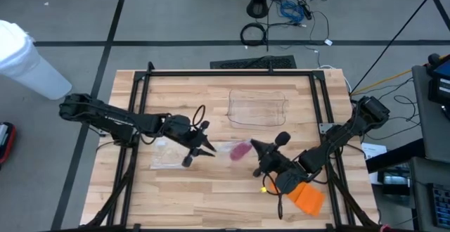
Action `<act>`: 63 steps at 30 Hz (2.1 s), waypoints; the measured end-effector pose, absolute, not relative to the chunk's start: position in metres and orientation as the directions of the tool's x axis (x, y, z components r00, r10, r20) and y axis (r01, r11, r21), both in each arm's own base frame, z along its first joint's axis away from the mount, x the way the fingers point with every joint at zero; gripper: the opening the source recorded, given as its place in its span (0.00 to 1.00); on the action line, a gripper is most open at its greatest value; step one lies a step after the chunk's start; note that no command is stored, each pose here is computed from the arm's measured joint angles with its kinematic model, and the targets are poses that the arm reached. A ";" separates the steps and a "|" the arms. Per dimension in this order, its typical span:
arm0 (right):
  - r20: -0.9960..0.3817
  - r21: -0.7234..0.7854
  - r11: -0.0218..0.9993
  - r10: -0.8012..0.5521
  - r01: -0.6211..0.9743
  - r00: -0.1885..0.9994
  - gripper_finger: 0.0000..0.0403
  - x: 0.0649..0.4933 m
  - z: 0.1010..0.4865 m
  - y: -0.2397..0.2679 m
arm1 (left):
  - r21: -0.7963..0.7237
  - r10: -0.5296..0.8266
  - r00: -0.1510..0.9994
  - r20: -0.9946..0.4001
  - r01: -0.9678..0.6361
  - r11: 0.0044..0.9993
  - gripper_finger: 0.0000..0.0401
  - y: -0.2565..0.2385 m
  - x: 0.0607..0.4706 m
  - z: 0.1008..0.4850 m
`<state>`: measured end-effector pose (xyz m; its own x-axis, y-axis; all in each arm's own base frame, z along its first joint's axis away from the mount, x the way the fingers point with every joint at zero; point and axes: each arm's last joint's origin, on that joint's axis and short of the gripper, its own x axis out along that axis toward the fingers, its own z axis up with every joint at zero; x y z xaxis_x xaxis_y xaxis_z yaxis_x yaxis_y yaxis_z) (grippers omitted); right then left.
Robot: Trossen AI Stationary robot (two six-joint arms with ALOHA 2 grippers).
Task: Roll bandage
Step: Close the top transparent zip bag
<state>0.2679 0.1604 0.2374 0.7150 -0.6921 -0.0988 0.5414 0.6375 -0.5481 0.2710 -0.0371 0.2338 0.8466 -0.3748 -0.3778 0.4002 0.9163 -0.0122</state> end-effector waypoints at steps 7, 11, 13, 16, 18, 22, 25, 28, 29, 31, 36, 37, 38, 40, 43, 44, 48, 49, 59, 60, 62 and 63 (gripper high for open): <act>-0.056 -0.565 0.581 -0.736 0.586 0.675 0.00 0.262 0.237 0.164 | -0.037 -0.233 0.919 -0.317 0.234 0.972 0.22 -0.029 0.272 0.244; -0.058 -0.560 0.584 -0.735 0.587 0.676 0.00 0.262 0.237 0.163 | -0.013 -0.169 0.933 -0.319 0.174 0.985 0.22 -0.028 0.273 0.243; -0.058 -0.558 0.586 -0.734 0.587 0.677 0.00 0.262 0.237 0.164 | -0.005 -0.141 0.937 -0.321 0.147 0.989 0.22 -0.026 0.273 0.243; -0.059 -0.556 0.588 -0.733 0.587 0.678 0.00 0.262 0.237 0.164 | -0.004 -0.128 0.938 -0.323 0.134 0.991 0.22 -0.026 0.273 0.243; -0.059 -0.556 0.590 -0.731 0.586 0.680 0.00 0.262 0.237 0.165 | 0.001 -0.106 0.938 -0.330 0.112 0.994 0.22 -0.026 0.273 0.242; -0.058 -0.560 0.592 -0.725 0.579 0.686 0.00 0.260 0.237 0.167 | 0.016 -0.060 0.929 -0.364 0.070 0.997 0.22 -0.024 0.272 0.239; -0.058 -0.561 0.593 -0.724 0.577 0.687 0.00 0.260 0.237 0.167 | 0.023 -0.061 0.931 -0.360 0.074 0.997 0.22 -0.024 0.272 0.239; -0.064 -0.561 0.601 -0.718 0.570 0.693 0.00 0.260 0.237 0.167 | 0.039 -0.061 0.938 -0.340 0.079 0.996 0.22 -0.024 0.273 0.241; -0.070 -0.560 0.609 -0.710 0.562 0.700 0.00 0.261 0.237 0.167 | 0.046 -0.048 0.940 -0.338 0.067 0.997 0.22 -0.024 0.273 0.241; -0.073 -0.558 0.613 -0.707 0.559 0.703 0.00 0.261 0.236 0.167 | 0.059 -0.025 0.940 -0.340 0.047 0.997 0.22 -0.023 0.273 0.241; -0.086 -0.559 0.627 -0.694 0.542 0.714 0.00 0.261 0.235 0.168 | 0.081 -0.020 0.938 -0.347 0.051 0.995 0.22 -0.023 0.270 0.243; -0.089 -0.560 0.630 -0.691 0.538 0.717 0.00 0.261 0.235 0.168 | 0.085 -0.011 0.934 -0.358 0.045 0.995 0.23 -0.022 0.267 0.244; -0.090 -0.560 0.631 -0.690 0.537 0.718 0.00 0.261 0.235 0.168 | 0.090 0.002 0.932 -0.362 0.033 0.995 0.24 -0.022 0.264 0.246; -0.098 -0.556 0.640 -0.684 0.531 0.723 0.00 0.260 0.234 0.167 | 0.100 0.024 0.940 -0.341 0.011 0.995 0.26 -0.020 0.259 0.253; -0.103 -0.543 0.649 -0.681 0.532 0.725 0.00 0.260 0.233 0.167 | 0.110 0.012 0.946 -0.323 0.025 0.994 0.30 -0.023 0.257 0.257; -0.103 -0.538 0.651 -0.681 0.535 0.725 0.00 0.260 0.233 0.167 | 0.115 -0.007 0.945 -0.328 0.047 0.992 0.31 -0.024 0.257 0.256; -0.103 -0.529 0.655 -0.680 0.539 0.726 0.00 0.260 0.234 0.167 | 0.094 -0.087 0.931 -0.355 0.128 0.987 0.36 -0.029 0.260 0.250; -0.103 -0.525 0.657 -0.680 0.541 0.726 0.00 0.260 0.234 0.167 | 0.084 -0.116 0.925 -0.362 0.156 0.984 0.37 -0.031 0.261 0.248; -0.130 -0.502 0.691 -0.655 0.520 0.745 0.00 0.263 0.233 0.166 | 0.078 -0.159 0.960 -0.231 0.181 0.980 0.41 -0.038 0.264 0.260; -0.134 -0.501 0.696 -0.649 0.514 0.749 0.00 0.263 0.233 0.166 | 0.078 -0.160 0.959 -0.233 0.182 0.980 0.41 -0.038 0.264 0.260; -0.134 -0.499 0.697 -0.649 0.515 0.749 0.00 0.263 0.233 0.166 | 0.078 -0.160 0.957 -0.241 0.183 0.980 0.40 -0.038 0.265 0.258; -0.134 -0.499 0.697 -0.649 0.515 0.749 0.00 0.263 0.233 0.166 | 0.077 -0.159 0.956 -0.247 0.183 0.980 0.40 -0.038 0.266 0.257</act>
<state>0.2628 0.1659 0.2326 0.7485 -0.6494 -0.1342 0.5153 0.6970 -0.4986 0.2656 -0.0382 0.2574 0.9559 -0.1594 -0.2467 0.1834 0.9800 0.0773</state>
